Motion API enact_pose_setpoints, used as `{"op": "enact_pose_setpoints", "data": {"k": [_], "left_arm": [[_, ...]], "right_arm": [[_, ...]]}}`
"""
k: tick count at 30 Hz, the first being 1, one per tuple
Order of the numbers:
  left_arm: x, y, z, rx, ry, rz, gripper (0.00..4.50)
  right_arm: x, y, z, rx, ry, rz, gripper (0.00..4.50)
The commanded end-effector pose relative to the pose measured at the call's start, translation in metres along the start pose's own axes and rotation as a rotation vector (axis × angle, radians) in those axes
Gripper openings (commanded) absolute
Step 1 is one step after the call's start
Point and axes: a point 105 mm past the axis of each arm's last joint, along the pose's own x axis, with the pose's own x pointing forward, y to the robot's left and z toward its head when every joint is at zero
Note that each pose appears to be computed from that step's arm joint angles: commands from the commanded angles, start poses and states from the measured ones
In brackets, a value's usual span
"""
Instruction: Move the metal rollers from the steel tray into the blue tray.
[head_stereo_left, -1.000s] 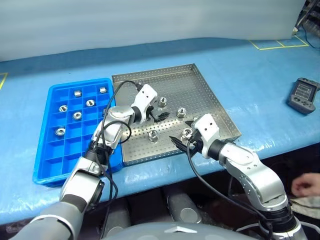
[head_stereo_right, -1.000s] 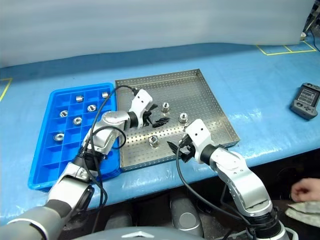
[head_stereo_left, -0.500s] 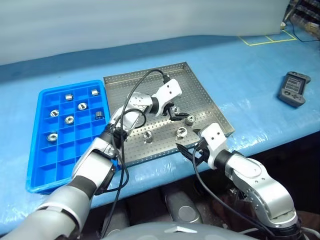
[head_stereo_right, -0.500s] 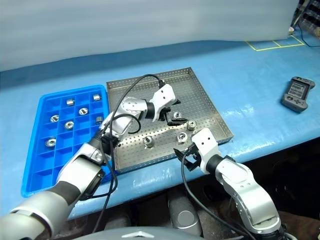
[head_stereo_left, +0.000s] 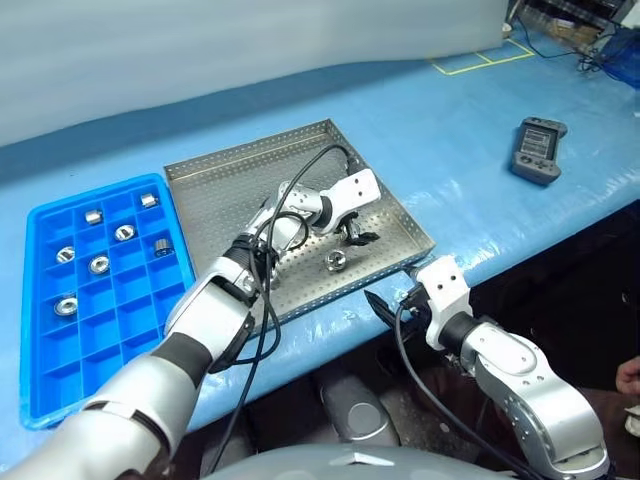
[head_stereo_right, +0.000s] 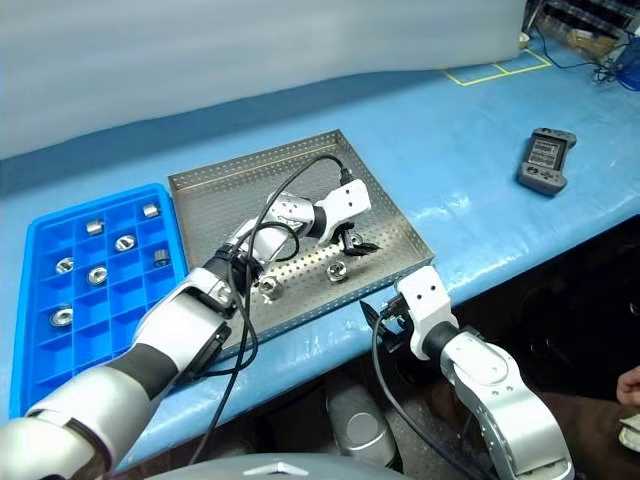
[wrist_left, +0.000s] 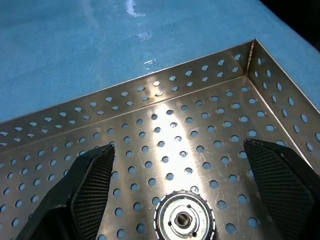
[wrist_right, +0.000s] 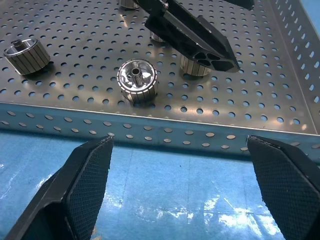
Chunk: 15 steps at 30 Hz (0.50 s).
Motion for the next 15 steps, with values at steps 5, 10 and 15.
{"op": "enact_pose_setpoints", "data": {"k": [5, 10, 15], "left_arm": [[-0.001, 0.011, 0.003, 0.097, 0.098, 0.016, 4.47], [0.0, 0.009, -0.001, 0.103, 0.136, -0.015, 4.47], [-0.001, 0.009, -0.013, 0.093, 0.184, -0.016, 4.47]], "right_arm": [[-0.003, 0.001, 0.013, -0.013, -0.061, -0.016, 4.5], [-0.001, 0.002, 0.014, -0.008, -0.066, -0.014, 4.5], [0.0, 0.003, 0.014, -0.007, -0.068, -0.01, 4.5]]}}
